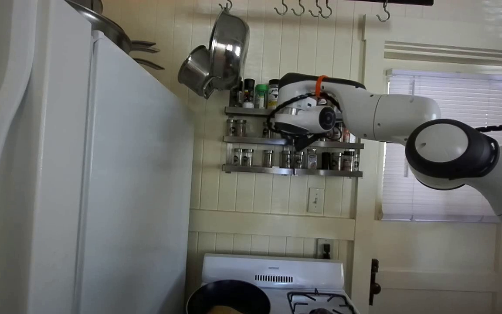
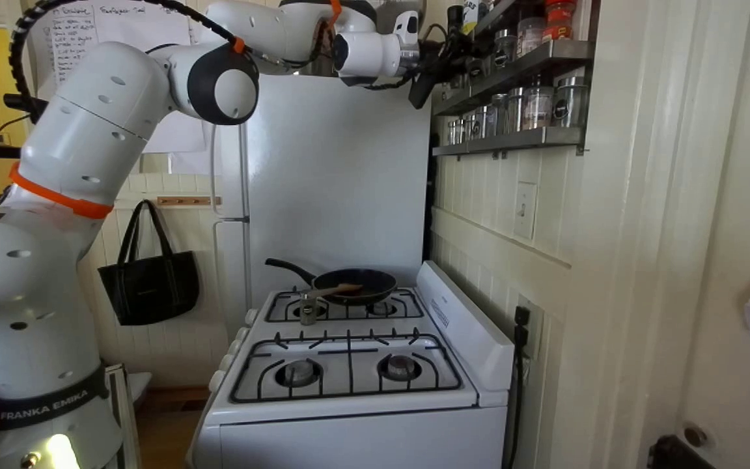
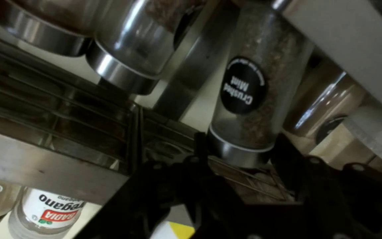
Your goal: Put one of the glass containers on the stove on the middle shelf
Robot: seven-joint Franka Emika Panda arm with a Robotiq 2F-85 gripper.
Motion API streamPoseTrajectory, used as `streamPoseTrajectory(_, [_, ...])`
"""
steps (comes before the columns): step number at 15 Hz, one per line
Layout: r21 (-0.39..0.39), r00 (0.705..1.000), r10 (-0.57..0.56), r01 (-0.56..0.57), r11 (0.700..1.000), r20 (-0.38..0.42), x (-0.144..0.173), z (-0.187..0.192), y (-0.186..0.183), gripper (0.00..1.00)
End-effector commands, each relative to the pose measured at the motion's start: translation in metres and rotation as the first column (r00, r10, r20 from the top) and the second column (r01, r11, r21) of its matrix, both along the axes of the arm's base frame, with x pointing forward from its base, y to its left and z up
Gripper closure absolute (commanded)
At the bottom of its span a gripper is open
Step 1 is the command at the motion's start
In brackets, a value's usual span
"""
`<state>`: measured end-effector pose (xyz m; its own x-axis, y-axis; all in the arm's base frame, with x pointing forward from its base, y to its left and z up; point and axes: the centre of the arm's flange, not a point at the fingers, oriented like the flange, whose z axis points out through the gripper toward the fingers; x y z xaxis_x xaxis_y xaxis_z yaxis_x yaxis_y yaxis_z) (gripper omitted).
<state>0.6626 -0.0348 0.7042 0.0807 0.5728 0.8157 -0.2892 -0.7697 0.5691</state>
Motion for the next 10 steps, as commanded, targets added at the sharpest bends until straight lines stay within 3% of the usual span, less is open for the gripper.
streamPoseTrajectory(1, [0.101,0.998,-0.008,0.003,0.995,0.055,0.0021,0.0084,0.0038,0.72])
streamPoseTrajectory(10, [0.267,0.995,0.003,-0.03,0.963,0.101,0.0006,0.0132,0.003,0.72])
